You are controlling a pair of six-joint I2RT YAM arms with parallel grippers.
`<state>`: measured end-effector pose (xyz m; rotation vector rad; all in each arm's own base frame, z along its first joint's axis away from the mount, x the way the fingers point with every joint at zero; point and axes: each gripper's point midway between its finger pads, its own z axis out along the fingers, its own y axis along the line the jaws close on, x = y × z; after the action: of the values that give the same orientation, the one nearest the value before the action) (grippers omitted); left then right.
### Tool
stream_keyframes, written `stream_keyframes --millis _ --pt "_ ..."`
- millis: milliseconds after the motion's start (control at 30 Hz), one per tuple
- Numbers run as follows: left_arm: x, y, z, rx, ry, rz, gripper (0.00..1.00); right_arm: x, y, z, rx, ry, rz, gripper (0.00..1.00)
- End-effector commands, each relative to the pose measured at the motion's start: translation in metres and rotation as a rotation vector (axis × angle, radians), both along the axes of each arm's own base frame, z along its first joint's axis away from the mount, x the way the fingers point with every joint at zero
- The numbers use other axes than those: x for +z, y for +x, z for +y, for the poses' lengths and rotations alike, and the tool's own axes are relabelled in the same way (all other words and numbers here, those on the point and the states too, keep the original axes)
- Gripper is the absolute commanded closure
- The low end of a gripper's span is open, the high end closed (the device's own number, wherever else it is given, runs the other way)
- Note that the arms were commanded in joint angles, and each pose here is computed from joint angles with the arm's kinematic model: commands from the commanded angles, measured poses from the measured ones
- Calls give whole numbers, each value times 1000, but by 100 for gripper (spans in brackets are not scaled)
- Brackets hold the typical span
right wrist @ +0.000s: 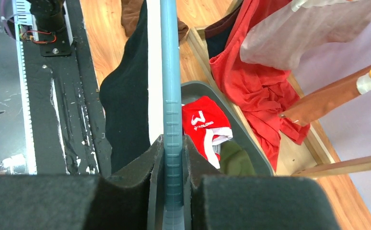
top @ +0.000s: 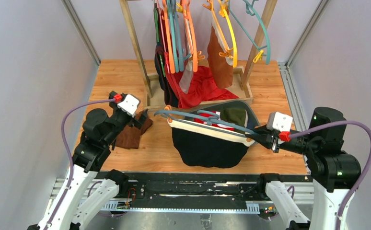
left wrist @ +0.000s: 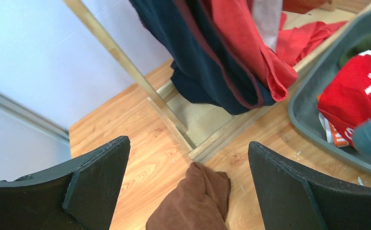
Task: Remove the underwear clipped to the hanger
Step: Pick up the hanger from the clothesline, then remove the underwear from the hanger.
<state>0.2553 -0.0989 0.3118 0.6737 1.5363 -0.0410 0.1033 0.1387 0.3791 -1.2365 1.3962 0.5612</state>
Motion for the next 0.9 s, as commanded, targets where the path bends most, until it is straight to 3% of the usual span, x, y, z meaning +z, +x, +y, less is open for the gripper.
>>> stream_keyframes --millis 0,233,533,867 --pt "27 -3 9 31 -76 -15 2 -4 2 10 113 15 -22 99" --pt "26 -12 -11 -94 -85 44 2 -33 14 10 168 -35 -57 99" --pt "22 -51 -57 -412 -132 120 2 -67 -1 20 321 -4 -52 99" --pt "4 -77 -82 -591 -189 309 2 -81 -9 22 344 11 -60 99"
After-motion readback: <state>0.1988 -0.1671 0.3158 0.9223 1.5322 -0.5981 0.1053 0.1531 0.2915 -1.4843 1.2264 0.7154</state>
